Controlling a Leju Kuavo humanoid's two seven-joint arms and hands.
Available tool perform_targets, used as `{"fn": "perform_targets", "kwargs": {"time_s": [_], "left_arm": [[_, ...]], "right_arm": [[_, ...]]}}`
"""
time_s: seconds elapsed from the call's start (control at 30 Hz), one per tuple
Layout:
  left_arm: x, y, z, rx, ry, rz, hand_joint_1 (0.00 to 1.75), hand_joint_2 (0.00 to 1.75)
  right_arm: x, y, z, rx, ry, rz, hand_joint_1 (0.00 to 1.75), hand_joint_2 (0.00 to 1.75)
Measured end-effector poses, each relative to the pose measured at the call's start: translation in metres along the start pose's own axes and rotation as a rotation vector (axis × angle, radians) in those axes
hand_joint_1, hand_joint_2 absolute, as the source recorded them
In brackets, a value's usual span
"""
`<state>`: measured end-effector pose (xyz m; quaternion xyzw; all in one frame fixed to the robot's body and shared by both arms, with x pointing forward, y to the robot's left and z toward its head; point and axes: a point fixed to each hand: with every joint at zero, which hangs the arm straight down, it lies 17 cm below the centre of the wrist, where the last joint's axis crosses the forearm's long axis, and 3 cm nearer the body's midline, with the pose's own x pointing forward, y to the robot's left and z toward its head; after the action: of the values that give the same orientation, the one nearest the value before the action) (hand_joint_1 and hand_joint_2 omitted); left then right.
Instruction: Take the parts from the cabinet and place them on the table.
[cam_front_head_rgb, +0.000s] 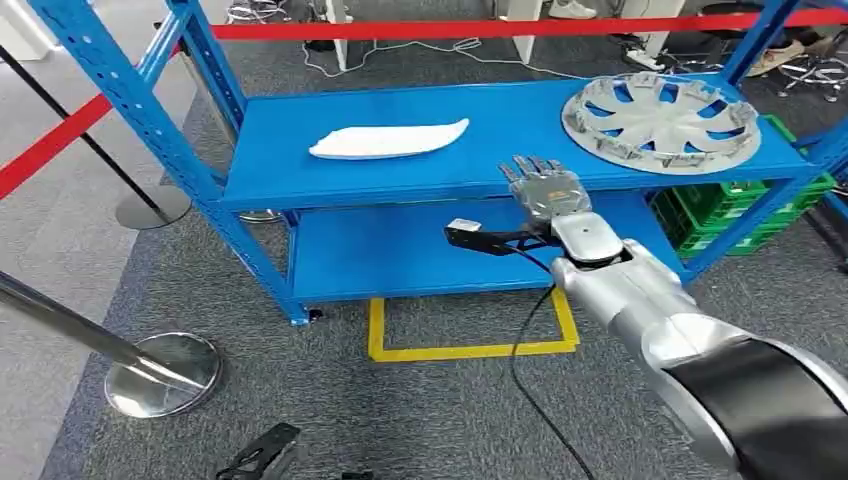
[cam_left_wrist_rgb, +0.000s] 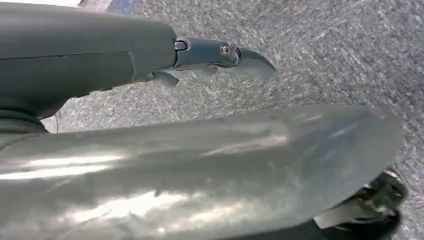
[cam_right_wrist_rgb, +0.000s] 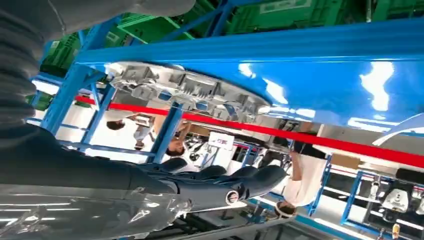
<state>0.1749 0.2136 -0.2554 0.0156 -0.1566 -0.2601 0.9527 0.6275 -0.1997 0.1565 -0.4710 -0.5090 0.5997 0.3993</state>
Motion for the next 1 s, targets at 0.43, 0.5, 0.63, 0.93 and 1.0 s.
{"fn": "perform_targets", "kwargs": {"time_s": [0.43,0.5,0.63,0.93,1.0], "left_arm": [[0.002,-0.001,0.000,-0.003,-0.003,0.000,0.00,0.00],[0.000,-0.002,0.000,-0.004,0.000,0.000,0.00,0.00],[0.001,-0.001,0.000,-0.003,-0.001,0.000,0.00,0.00],[0.002,0.000,0.000,-0.002,-0.003,-0.002,0.00,0.00],[-0.001,-0.002,0.000,-0.005,0.001,-0.001,0.00,0.00]], "right_arm": [[0.000,-0.001,0.000,0.001,-0.002,0.002,0.00,1.75],[0.002,0.005,0.002,0.010,-0.004,0.000,0.00,1.75],[0.001,0.000,0.000,0.002,-0.003,0.002,0.00,1.75],[0.003,0.001,0.000,0.003,-0.007,0.002,0.00,1.75],[0.004,0.004,0.001,0.008,-0.008,0.001,0.00,1.75]]}}
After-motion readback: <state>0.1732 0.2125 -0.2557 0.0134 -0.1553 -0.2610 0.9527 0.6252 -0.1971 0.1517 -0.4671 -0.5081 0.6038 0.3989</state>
